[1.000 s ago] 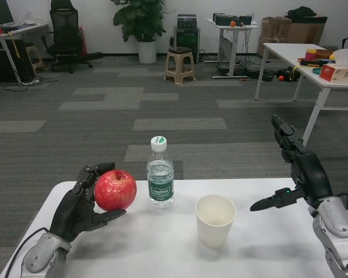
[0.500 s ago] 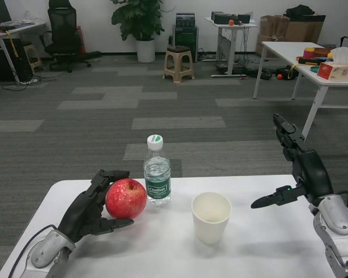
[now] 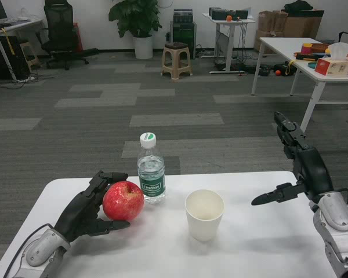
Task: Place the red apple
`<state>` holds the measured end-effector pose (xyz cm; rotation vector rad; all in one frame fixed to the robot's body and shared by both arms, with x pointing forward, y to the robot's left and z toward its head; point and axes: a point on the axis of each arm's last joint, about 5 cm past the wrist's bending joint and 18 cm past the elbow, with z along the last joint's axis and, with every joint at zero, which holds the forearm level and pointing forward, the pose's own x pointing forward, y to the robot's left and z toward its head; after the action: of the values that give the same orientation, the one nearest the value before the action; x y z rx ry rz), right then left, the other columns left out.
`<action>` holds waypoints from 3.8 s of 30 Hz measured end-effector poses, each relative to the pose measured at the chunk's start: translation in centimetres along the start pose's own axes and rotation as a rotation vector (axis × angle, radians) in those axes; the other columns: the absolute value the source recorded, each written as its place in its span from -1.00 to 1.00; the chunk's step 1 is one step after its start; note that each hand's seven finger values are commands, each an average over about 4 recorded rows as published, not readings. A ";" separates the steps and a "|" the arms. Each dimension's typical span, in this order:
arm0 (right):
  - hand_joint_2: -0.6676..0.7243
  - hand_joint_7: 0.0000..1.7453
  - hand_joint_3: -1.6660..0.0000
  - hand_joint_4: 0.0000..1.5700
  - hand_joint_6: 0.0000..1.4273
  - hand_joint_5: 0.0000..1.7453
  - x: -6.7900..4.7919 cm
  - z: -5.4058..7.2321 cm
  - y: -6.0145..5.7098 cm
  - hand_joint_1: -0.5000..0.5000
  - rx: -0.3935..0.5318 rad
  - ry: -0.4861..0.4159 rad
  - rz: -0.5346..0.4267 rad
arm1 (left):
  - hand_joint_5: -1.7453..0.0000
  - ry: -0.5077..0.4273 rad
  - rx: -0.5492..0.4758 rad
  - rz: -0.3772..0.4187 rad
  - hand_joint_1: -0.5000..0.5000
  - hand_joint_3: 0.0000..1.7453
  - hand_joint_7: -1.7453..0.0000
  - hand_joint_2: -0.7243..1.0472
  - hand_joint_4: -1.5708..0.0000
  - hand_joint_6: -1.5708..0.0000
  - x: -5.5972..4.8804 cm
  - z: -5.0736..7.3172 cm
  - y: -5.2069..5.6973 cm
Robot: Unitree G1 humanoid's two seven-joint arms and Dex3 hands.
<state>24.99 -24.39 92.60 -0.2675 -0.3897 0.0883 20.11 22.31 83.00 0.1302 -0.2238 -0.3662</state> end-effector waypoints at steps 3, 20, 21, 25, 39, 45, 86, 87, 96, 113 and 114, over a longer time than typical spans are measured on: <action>-0.09 -0.92 1.00 -1.00 -1.00 -1.00 0.0 0.0 0.0 -0.98 0.000 0.003 0.001 | 0.53 0.033 0.024 0.002 -0.30 -1.00 -0.52 1.00 1.00 0.55 -0.6 -0.1 0.7; -0.09 -0.92 1.00 -1.00 -1.00 -1.00 -0.3 -0.5 -0.1 -1.00 -0.002 0.032 -0.004 | 0.53 0.091 0.094 -0.005 -0.16 -1.00 -0.44 1.00 1.00 0.65 -2.4 -0.3 2.3; -0.09 -0.92 1.00 -1.00 -1.00 -1.00 -0.3 -0.5 -0.1 -1.00 -0.002 0.034 -0.005 | 0.53 0.091 0.095 -0.007 -0.16 -1.00 -0.44 1.00 1.00 0.67 -2.5 -0.3 2.3; -0.09 -0.92 1.00 -1.00 -1.00 -1.00 -0.3 -0.6 -0.1 -1.00 -0.002 0.040 -0.006 | 0.53 0.090 0.110 -0.032 -0.11 -1.00 -0.44 1.00 1.00 0.73 -2.4 -0.2 2.2; -0.09 -0.88 1.00 -1.00 -1.00 -1.00 -0.5 -0.8 0.0 -1.00 -0.003 0.055 0.001 | 0.41 0.070 0.200 -0.127 0.02 -1.00 -0.26 0.68 1.00 0.99 -2.3 0.2 2.4; -0.09 -0.92 1.00 -1.00 -1.00 -1.00 -0.5 -0.9 0.1 -0.98 -0.002 0.056 0.003 | 0.38 0.086 0.210 -0.145 0.02 -1.00 0.06 0.85 1.00 1.00 -2.5 0.2 2.5; -0.18 -0.92 1.00 -1.00 -1.00 -1.00 -0.5 -0.9 0.3 -0.98 0.002 0.057 0.011 | 0.65 0.095 0.202 0.008 -1.00 -1.00 0.82 0.30 1.00 1.00 -4.1 0.3 3.8; -0.18 -0.92 1.00 -1.00 -1.00 -1.00 -0.5 -0.9 0.3 -0.98 0.002 0.058 0.011 | 0.65 0.094 0.202 0.010 -1.00 -1.00 0.82 0.23 1.00 1.00 -4.1 0.3 3.8; -0.18 -0.92 1.00 -1.00 -1.00 -1.00 -0.5 -0.9 0.3 -1.00 0.002 0.058 0.011 | 0.71 0.094 0.199 0.024 -1.00 -1.00 0.76 0.43 1.00 1.00 -4.2 0.3 3.9; -0.18 -0.88 1.00 -1.00 -1.00 -1.00 -0.6 -1.1 0.2 -0.96 0.001 0.072 0.007 | 0.65 -0.005 0.142 0.396 -1.00 -1.00 0.76 0.40 1.00 1.00 -6.6 1.0 5.8; -0.18 -0.90 1.00 -1.00 -1.00 -1.00 -0.6 -1.1 0.2 -0.94 0.001 0.073 0.007 | 0.65 -0.019 0.143 0.407 -1.00 -1.00 0.76 0.40 1.00 1.00 -6.6 1.1 5.9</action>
<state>24.89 -24.52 91.30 -0.2707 -0.3166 0.0855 15.83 30.10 83.77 0.2174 -0.2886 0.0535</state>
